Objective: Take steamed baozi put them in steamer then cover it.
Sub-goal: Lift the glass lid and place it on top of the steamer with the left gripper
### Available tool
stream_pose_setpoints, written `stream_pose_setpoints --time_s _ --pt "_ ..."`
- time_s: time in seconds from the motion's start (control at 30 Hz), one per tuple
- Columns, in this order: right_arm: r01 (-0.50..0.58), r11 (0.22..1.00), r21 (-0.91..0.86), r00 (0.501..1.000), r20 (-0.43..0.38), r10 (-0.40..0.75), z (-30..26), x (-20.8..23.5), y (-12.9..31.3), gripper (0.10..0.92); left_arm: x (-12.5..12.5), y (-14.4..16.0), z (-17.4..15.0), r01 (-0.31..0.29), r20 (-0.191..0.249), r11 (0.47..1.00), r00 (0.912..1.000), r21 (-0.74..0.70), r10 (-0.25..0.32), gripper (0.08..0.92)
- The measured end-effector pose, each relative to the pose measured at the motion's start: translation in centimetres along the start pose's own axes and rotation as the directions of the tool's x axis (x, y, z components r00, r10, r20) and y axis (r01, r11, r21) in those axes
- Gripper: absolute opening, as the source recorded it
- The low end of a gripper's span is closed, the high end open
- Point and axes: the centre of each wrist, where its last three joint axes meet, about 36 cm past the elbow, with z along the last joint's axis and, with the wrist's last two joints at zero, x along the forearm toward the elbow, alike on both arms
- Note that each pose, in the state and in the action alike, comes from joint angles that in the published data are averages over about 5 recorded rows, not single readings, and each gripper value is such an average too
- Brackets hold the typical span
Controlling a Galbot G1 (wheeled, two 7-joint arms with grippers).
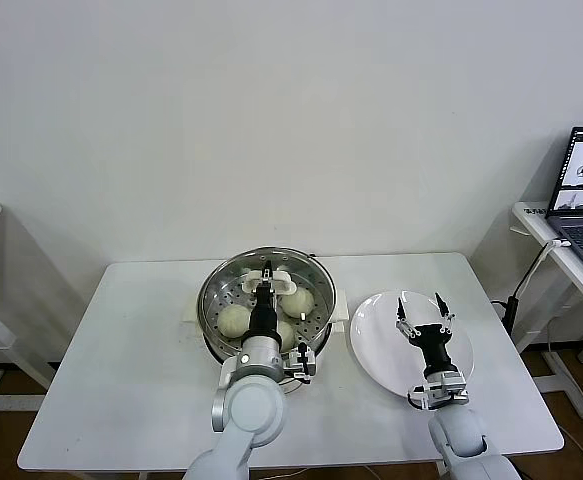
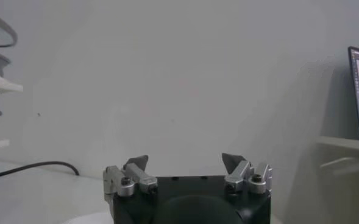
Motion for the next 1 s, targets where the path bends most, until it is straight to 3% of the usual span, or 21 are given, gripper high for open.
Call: stream_pose_setpoints --time_s 1.0 --pt "0.006 1.0 0.008 1.0 0.004 -0.006 0.05 -0.35 0.05 0.823 -0.44 -0.9 0.11 -0.028 -0.027 0.999 0.9993 -0.036 0.027 0.207"
